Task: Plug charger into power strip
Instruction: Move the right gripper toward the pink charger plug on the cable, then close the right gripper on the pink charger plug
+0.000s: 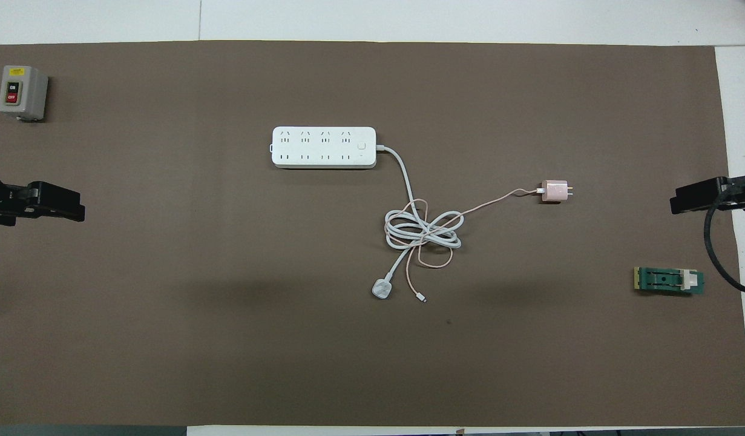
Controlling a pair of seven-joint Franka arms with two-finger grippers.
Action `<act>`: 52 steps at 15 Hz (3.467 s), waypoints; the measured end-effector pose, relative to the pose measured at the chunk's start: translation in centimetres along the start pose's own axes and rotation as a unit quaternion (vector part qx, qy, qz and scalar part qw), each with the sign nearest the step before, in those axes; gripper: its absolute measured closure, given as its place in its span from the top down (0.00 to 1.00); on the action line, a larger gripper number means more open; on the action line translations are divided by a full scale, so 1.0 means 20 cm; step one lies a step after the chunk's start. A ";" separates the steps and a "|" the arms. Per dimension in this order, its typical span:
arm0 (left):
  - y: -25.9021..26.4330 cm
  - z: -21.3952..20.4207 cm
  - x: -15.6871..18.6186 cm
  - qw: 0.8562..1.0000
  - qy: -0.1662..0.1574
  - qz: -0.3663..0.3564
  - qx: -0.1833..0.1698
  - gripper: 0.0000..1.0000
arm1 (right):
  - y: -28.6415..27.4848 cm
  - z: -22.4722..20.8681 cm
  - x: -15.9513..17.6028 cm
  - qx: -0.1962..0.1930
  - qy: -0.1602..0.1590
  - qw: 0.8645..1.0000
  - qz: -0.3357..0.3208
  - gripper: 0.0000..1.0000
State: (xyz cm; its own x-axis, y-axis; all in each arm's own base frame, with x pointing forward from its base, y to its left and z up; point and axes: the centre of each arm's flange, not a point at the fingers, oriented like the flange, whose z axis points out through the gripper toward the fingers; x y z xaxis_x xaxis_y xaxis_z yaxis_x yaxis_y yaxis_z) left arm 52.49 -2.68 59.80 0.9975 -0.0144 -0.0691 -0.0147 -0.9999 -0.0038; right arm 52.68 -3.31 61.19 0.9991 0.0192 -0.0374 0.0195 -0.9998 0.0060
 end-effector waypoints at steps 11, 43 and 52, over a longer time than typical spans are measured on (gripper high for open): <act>0.00 0.00 0.00 1.000 0.000 0.000 0.000 1.00 | 0.00 0.00 0.00 0.000 0.001 1.000 0.000 1.00; 0.00 0.00 0.00 1.000 0.000 0.000 0.000 1.00 | 0.30 1.59 0.54 0.255 -0.254 0.702 0.615 1.00; 0.00 0.00 0.00 1.000 0.000 0.000 0.000 1.00 | 0.29 1.84 0.53 0.247 -0.286 0.687 0.621 1.00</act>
State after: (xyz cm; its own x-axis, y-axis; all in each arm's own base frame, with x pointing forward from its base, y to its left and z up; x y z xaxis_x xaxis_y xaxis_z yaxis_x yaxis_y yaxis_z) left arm 52.49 -2.68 59.80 0.9975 -0.0144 -0.0691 -0.0147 -0.9999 -0.0038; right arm 61.94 -9.14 24.06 0.0531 -0.7156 -0.6965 -0.9906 -0.1259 0.0539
